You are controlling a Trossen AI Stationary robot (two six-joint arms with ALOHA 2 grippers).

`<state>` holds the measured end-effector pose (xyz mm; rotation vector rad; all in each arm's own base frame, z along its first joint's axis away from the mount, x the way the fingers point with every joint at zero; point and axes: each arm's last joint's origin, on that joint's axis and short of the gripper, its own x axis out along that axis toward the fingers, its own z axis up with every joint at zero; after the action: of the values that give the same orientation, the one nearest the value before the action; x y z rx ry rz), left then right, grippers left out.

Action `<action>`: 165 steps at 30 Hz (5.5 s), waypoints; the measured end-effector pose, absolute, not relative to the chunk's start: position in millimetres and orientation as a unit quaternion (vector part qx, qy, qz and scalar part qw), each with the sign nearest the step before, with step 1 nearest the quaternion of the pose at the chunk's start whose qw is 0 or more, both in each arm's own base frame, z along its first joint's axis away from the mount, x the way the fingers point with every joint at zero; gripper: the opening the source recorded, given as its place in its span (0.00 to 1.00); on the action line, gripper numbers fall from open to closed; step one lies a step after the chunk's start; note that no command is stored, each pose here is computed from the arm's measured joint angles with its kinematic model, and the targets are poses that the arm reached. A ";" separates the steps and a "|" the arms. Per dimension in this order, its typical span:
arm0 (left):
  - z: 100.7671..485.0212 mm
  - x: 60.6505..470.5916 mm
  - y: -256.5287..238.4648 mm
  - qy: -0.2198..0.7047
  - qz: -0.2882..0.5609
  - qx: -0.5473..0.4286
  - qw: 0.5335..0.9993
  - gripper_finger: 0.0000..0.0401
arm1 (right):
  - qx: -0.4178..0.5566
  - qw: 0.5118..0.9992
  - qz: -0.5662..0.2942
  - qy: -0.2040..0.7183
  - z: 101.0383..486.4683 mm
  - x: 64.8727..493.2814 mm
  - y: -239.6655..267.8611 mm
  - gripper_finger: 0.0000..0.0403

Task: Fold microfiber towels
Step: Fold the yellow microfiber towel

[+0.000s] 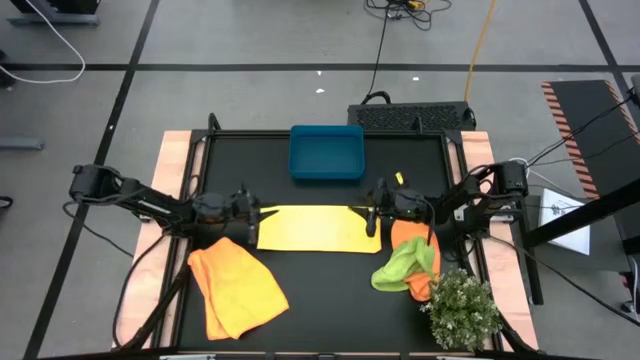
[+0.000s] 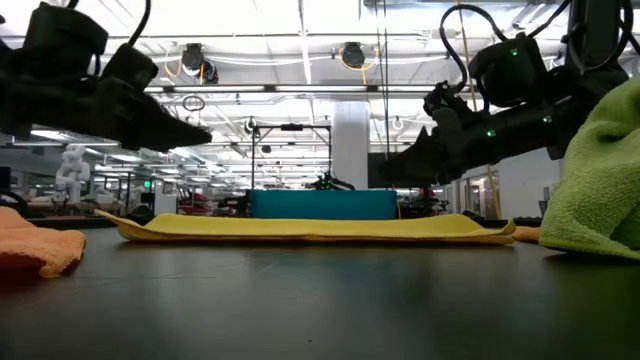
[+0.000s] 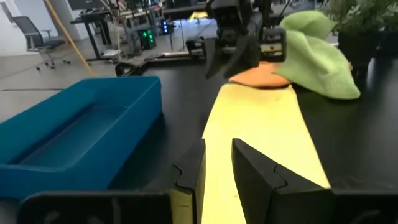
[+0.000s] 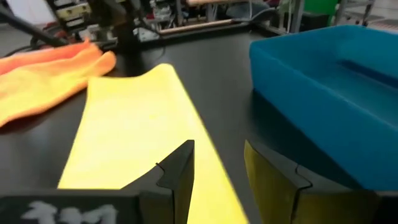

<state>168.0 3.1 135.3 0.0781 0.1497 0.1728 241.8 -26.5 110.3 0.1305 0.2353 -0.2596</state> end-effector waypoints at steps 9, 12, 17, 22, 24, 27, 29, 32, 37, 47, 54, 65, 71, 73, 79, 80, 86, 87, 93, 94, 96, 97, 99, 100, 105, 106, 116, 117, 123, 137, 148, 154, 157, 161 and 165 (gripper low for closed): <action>136.1 167.1 4.0 0.068 0.099 0.042 0.992 0.20 | 0.047 0.983 -0.130 0.124 109.4 241.4 -28.0 0.33; 136.4 167.0 4.6 0.067 0.111 0.038 0.991 0.20 | 0.043 0.982 -0.133 0.124 109.4 241.1 -29.9 0.33; 135.3 166.9 4.4 0.070 0.110 0.016 0.991 0.20 | 0.042 0.982 -0.133 0.125 109.4 241.1 -29.8 0.33; 135.1 166.9 4.3 0.074 0.106 0.047 0.990 0.20 | 0.059 0.984 -0.107 0.126 109.1 241.4 -27.8 0.33; 135.1 166.9 4.4 0.076 0.105 0.058 0.990 0.20 | 0.066 0.984 -0.107 0.129 108.4 241.4 -26.5 0.33; 132.2 166.5 4.4 0.091 0.105 0.055 0.989 0.20 | 0.071 0.982 -0.109 0.140 106.1 240.6 -26.1 0.33; 128.3 165.7 4.4 0.110 0.105 0.049 0.987 0.20 | 0.078 0.981 -0.110 0.141 105.8 240.5 -26.1 0.33; 124.0 164.7 4.6 0.132 0.109 0.044 0.984 0.20 | 0.080 0.981 -0.111 0.141 105.8 240.5 -26.1 0.33; 126.1 164.9 5.9 0.123 0.130 0.060 0.982 0.20 | 0.078 0.980 -0.121 0.139 106.1 240.4 -26.8 0.33; 126.2 167.3 11.6 0.138 0.138 0.015 0.981 0.20 | 0.121 0.980 -0.065 0.145 107.4 239.9 -26.9 0.33; 133.9 185.2 34.2 0.329 0.145 -0.046 0.932 0.20 | 0.142 0.970 -0.069 0.184 114.4 231.0 -38.1 0.33; 178.2 207.6 50.7 0.357 0.023 -0.046 0.933 0.29 | 0.154 0.938 -0.105 0.293 129.2 219.9 -70.8 0.33; 178.2 208.5 50.3 0.356 0.022 -0.054 0.933 0.44 | 0.188 0.910 -0.075 0.361 131.9 219.0 -80.7 0.36; 178.2 208.8 49.3 0.356 0.021 -0.055 0.933 0.47 | 0.216 0.908 -0.052 0.355 132.5 217.7 -83.3 0.39; 181.5 212.6 46.0 0.336 0.013 -0.050 0.941 0.50 | 0.243 0.888 -0.054 0.386 127.2 209.2 -87.8 0.47; 182.4 213.6 45.3 0.330 0.011 -0.048 0.943 0.50 | 0.245 0.886 -0.055 0.391 126.5 208.2 -87.7 0.49; 180.2 223.4 36.1 0.310 -0.031 -0.050 0.949 0.50 | 0.244 0.878 -0.047 0.410 124.0 206.3 -84.0 0.52; 179.6 225.6 34.3 0.306 -0.035 -0.048 0.950 0.50 | 0.243 0.877 -0.046 0.412 123.7 206.0 -83.7 0.52; 174.8 237.0 28.6 0.286 -0.047 -0.038 0.956 0.50 | 0.230 0.878 -0.042 0.417 123.1 205.4 -83.4 0.41; 174.1 239.1 28.2 0.281 -0.049 -0.037 0.958 0.50 | 0.226 0.879 -0.041 0.417 123.1 205.4 -83.4 0.38; 172.9 243.8 27.7 0.266 -0.054 -0.035 0.962 0.50 | 0.220 0.881 -0.038 0.417 123.0 205.4 -83.4 0.31; 172.1 245.9 27.5 0.260 -0.056 -0.035 0.963 0.50 | 0.217 0.882 -0.036 0.417 123.1 205.4 -83.4 0.26; 169.0 250.4 27.6 0.251 -0.062 -0.038 0.965 0.50 | 0.211 0.883 -0.034 0.418 123.0 205.4 -83.4 0.18; 166.9 252.6 27.9 0.249 -0.062 -0.039 0.966 0.50 | 0.208 0.884 -0.033 0.418 123.1 205.4 -83.5 0.13; 159.3 262.0 29.3 0.229 -0.061 -0.039 0.971 0.50 | 0.201 0.894 -0.033 0.399 125.5 208.5 -84.9 0.02; 158.2 263.5 29.5 0.225 -0.061 -0.039 0.972 0.50 | 0.202 0.898 -0.035 0.389 126.9 210.1 -85.6 0.02; 162.7 284.4 46.4 0.175 -0.041 -0.051 0.982 0.50 | 0.162 0.937 -0.004 0.309 155.1 238.1 -81.6 0.00; 165.0 290.9 48.7 0.171 -0.044 -0.054 0.983 0.50 | 0.153 0.941 0.003 0.303 159.5 242.3 -79.4 0.00; 174.0 334.9 57.3 0.186 -0.062 -0.053 0.979 0.50 | 0.117 0.952 0.031 0.282 176.7 258.0 -67.8 0.00; 176.2 397.8 73.6 0.258 -0.058 -0.069 0.962 0.50 | 0.099 0.951 0.034 0.290 175.7 261.7 -52.1 0.00; 169.5 404.3 69.9 0.259 -0.117 -0.086 0.955 0.50 | 0.092 0.950 0.032 0.296 175.2 262.5 -46.8 0.00; 167.6 403.1 69.8 0.270 -0.117 -0.088 0.952 0.46 | 0.093 0.950 0.031 0.297 175.0 262.3 -46.9 0.00; 167.7 403.1 70.3 0.269 -0.116 -0.088 0.952 0.39 | 0.095 0.948 0.031 0.303 174.0 261.6 -46.7 0.00; 167.6 403.0 70.5 0.269 -0.117 -0.079 0.953 0.26 | 0.095 0.947 0.031 0.304 173.7 261.4 -46.7 0.00; 167.6 403.1 70.9 0.267 -0.114 -0.065 0.955 0.11 | 0.096 0.947 0.031 0.306 173.4 261.2 -46.7 0.00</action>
<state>403.1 70.9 167.6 -0.1321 0.5429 -0.2307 261.2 -46.7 173.4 0.1952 0.6235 0.0628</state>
